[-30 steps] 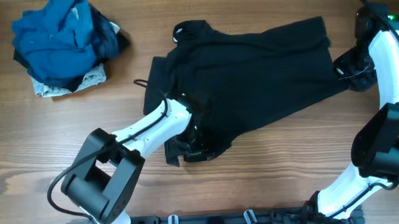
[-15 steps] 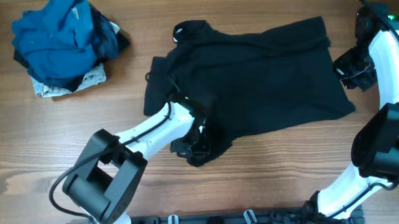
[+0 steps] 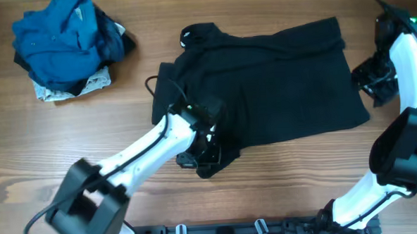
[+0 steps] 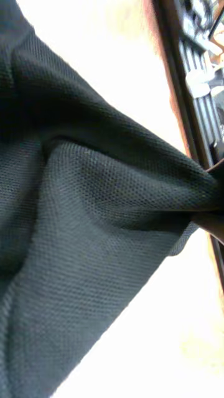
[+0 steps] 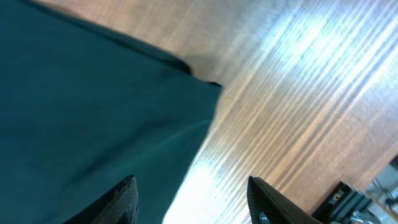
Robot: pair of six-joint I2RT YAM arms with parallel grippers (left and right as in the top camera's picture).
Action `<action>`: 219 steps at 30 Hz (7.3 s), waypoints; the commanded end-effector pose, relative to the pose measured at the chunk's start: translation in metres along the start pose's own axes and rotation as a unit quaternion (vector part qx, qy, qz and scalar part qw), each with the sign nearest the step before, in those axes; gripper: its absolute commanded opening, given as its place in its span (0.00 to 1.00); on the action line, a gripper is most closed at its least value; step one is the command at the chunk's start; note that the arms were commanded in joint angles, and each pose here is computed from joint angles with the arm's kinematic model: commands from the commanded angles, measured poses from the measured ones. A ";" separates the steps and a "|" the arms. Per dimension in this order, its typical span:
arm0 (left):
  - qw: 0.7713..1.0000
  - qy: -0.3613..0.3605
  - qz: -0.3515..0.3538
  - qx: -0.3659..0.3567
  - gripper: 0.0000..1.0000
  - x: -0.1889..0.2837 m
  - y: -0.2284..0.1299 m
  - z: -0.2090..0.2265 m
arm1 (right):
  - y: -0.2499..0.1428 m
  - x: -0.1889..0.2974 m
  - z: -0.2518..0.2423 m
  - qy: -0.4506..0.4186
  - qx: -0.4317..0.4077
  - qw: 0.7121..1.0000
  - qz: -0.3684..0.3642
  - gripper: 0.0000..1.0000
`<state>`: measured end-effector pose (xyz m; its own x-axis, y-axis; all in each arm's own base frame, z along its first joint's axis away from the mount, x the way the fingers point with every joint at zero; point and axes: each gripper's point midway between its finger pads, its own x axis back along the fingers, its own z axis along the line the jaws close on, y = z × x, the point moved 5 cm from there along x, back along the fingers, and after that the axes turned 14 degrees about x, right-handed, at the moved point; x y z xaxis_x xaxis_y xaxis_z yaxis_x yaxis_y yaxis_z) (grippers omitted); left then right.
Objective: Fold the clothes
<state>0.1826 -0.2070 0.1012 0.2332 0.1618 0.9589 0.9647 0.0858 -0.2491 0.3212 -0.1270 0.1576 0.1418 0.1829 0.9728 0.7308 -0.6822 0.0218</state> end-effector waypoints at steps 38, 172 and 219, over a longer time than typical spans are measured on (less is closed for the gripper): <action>0.999 -0.034 -0.011 0.027 0.04 0.021 -0.011 -0.003 | -0.026 -0.130 -0.010 0.073 -0.071 0.994 0.050 0.25; 0.941 -0.187 -0.277 0.051 0.41 0.061 0.315 -0.010 | 0.065 0.000 0.097 0.213 0.203 0.945 -0.141 0.99; 0.939 -0.169 -0.293 0.057 0.05 0.062 0.318 -0.007 | 0.109 -0.090 0.086 0.257 0.138 0.951 -0.103 0.04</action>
<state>0.5006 -0.1738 0.0799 -0.3896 0.3592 0.8480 0.8945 0.3669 0.2556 0.4462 -0.1499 0.0594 -0.3277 -0.1408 0.9342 0.8770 -0.4132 0.2453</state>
